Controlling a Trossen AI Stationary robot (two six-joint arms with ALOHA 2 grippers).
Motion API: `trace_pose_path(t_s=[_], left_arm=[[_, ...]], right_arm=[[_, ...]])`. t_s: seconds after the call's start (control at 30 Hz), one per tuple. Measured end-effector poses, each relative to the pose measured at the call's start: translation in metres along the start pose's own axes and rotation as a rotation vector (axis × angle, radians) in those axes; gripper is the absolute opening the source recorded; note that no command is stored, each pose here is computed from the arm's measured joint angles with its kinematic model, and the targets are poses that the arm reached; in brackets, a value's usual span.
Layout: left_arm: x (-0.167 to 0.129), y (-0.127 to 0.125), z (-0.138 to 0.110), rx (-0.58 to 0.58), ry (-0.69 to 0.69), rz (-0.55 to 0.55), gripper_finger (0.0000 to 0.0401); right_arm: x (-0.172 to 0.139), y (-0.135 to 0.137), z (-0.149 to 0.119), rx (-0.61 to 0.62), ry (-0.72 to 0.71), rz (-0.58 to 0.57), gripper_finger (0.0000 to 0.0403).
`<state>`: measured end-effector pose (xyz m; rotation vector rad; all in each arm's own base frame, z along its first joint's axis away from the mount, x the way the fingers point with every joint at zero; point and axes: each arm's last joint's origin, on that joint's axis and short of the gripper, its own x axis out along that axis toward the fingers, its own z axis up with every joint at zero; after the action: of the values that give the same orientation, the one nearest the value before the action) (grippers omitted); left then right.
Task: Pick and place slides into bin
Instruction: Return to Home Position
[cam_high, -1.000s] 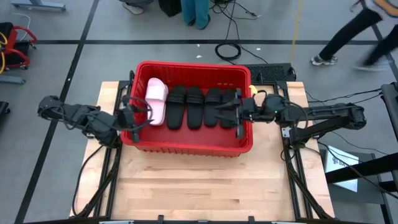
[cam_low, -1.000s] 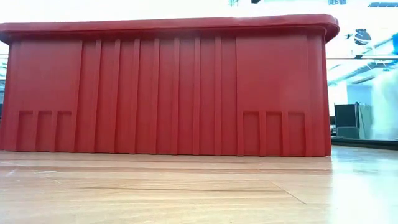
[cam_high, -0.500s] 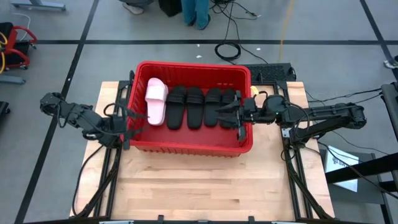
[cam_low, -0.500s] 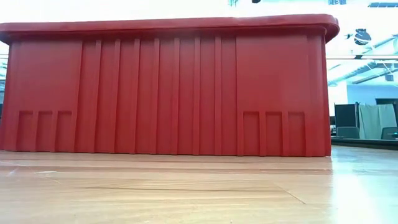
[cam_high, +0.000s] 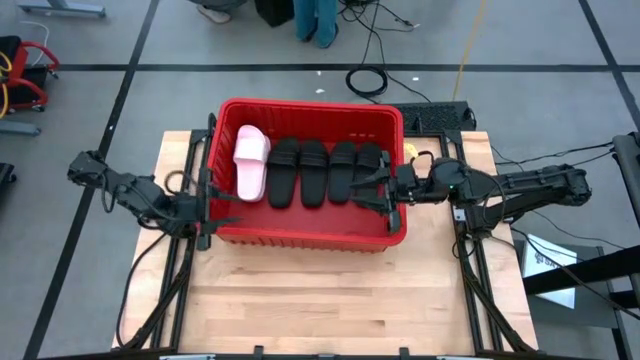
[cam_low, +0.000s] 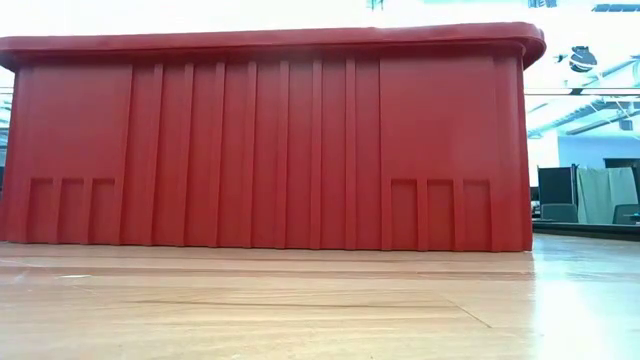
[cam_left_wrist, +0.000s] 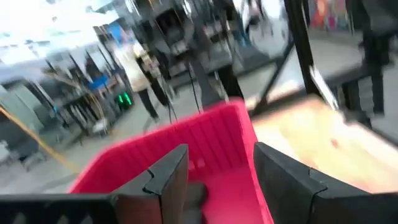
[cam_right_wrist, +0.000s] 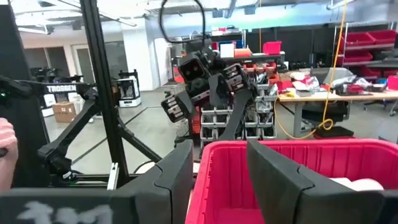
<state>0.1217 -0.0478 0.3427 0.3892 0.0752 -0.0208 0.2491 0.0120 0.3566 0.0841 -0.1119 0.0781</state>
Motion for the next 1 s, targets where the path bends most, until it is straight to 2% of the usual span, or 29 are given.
trace_pose_path(t_s=[0.23,0.43,0.57,1.0], left_arm=[[-0.011,0.003,-0.019,-0.010,-0.083,0.057,0.0189],[-0.020,0.001,-0.040,0.006,-0.131,0.002,0.0189],[-0.024,0.006,-0.046,-0.036,-0.167,0.061,0.0189],[-0.020,0.012,-0.063,-0.090,-0.122,0.157,0.0189]], right_arm=[[-0.008,0.005,0.007,-0.009,-0.017,0.019,0.0139],[-0.014,0.004,0.002,-0.008,-0.026,-0.016,0.0139],[-0.030,0.000,-0.008,0.012,-0.129,-0.081,0.0139],[-0.101,-0.004,-0.034,-0.015,-0.392,-0.083,0.0139]])
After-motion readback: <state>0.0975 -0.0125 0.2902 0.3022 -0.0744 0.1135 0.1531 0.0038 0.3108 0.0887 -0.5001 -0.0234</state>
